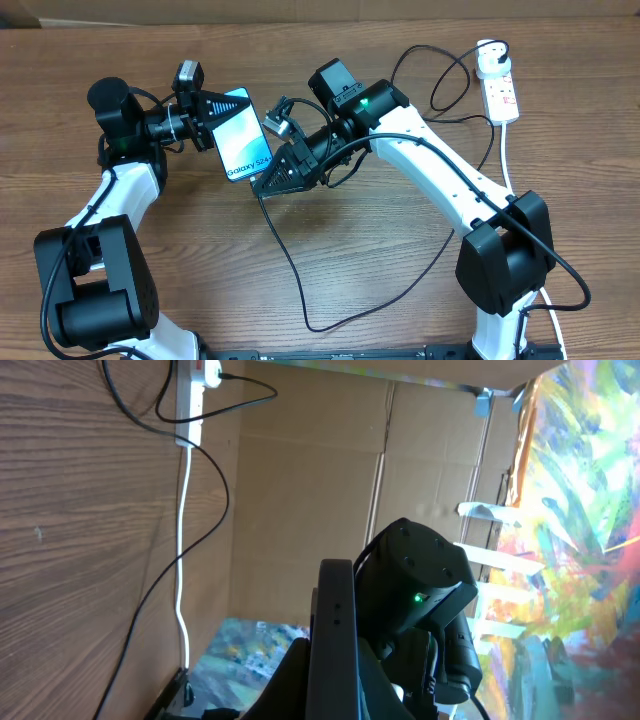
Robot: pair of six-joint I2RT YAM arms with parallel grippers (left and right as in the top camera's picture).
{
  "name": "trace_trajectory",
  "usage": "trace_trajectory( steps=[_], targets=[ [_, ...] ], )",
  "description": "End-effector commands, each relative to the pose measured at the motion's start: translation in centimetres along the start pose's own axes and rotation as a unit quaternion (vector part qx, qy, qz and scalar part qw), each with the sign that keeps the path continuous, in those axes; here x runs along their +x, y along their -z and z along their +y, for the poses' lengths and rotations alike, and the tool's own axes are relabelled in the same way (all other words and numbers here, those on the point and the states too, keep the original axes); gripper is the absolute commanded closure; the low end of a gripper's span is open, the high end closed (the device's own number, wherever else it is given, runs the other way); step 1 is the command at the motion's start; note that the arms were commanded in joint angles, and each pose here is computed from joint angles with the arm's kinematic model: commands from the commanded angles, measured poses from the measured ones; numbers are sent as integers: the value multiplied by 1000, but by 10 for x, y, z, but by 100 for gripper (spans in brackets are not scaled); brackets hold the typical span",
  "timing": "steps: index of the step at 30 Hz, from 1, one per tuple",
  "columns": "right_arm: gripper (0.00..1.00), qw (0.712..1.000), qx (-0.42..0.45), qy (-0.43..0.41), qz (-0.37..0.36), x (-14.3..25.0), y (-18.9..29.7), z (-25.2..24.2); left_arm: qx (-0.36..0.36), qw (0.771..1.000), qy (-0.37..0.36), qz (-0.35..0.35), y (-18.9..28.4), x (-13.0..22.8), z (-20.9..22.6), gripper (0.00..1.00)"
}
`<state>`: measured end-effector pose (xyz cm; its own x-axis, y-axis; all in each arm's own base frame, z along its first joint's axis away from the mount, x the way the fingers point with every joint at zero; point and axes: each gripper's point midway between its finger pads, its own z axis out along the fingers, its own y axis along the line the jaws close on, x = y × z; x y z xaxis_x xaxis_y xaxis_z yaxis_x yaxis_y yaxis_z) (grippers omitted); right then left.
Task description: Plug charger to phone and switch on socket
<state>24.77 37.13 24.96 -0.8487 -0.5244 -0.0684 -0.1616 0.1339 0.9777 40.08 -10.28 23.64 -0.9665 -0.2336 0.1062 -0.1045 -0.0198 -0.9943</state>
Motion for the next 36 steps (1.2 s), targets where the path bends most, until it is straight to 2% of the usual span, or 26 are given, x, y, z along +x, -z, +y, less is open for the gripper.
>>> trace_trajectory(
  steps=[1,36],
  targets=[
    [96,1000,8,9,-6,-5,2,-5,-2,998,-19,57,-16,19,-8,96],
    [96,998,27,-8,-48,-24,28,-16,-2,998,-26,58,-16,19,-8,96]
  ],
)
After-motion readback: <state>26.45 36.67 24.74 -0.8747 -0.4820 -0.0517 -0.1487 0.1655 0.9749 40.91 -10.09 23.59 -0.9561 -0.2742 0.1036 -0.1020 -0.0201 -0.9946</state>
